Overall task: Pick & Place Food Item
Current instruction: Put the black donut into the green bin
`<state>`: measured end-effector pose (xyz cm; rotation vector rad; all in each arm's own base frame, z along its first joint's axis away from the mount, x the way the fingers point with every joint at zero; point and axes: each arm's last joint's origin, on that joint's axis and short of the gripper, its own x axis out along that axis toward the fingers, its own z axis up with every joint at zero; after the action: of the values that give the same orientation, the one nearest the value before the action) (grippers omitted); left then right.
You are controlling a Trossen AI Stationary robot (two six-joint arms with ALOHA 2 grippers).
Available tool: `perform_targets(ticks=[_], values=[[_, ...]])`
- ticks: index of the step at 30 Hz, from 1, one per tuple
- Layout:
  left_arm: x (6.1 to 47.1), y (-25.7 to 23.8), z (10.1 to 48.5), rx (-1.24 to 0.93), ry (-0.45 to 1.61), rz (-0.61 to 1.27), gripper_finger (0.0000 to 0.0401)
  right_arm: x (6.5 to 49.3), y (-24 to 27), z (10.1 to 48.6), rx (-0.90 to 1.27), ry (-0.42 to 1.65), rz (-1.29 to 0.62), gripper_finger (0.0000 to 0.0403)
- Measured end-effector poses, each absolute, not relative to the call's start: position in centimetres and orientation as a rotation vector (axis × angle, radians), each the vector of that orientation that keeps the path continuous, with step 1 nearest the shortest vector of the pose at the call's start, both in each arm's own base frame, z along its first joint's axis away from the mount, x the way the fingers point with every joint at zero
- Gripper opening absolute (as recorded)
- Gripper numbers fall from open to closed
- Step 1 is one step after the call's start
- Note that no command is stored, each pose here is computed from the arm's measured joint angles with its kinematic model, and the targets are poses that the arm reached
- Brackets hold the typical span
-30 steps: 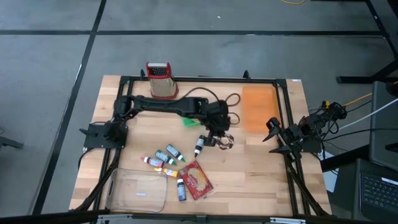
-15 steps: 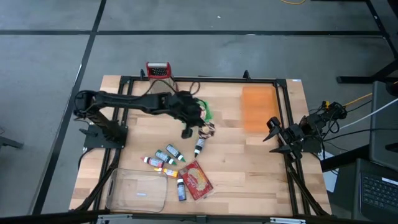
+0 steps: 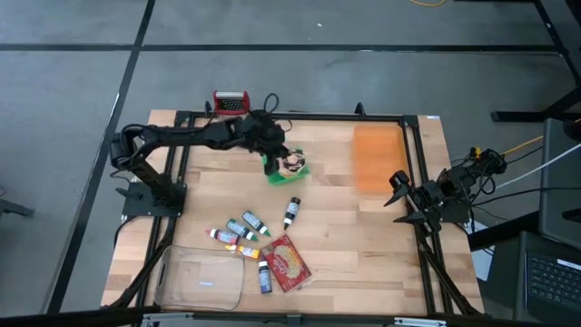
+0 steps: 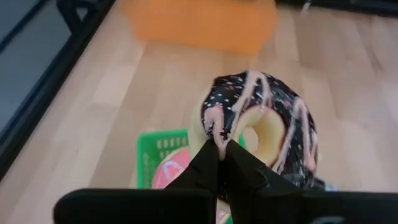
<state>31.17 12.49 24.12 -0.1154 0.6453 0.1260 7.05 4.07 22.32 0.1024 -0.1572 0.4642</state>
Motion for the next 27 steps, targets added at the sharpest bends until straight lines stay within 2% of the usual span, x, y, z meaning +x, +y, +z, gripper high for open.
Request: perform_targets(ticks=[7,17,27], values=[[30.5,13.6,23.5,-0.158,0.683,0.128,0.0008,7.0,4.1,22.3,0.101,-0.158,0.464,0.0226],[32.2,14.7,19.0,-0.224,0.769,0.094,0.0008,7.0,4.1,22.4,0.106,-0.159,0.465,0.0226],[31.9,15.6,18.9,-0.230,0.759,0.115,0.0008,7.0,4.1,22.3,0.103,-0.158,0.467,0.0226]])
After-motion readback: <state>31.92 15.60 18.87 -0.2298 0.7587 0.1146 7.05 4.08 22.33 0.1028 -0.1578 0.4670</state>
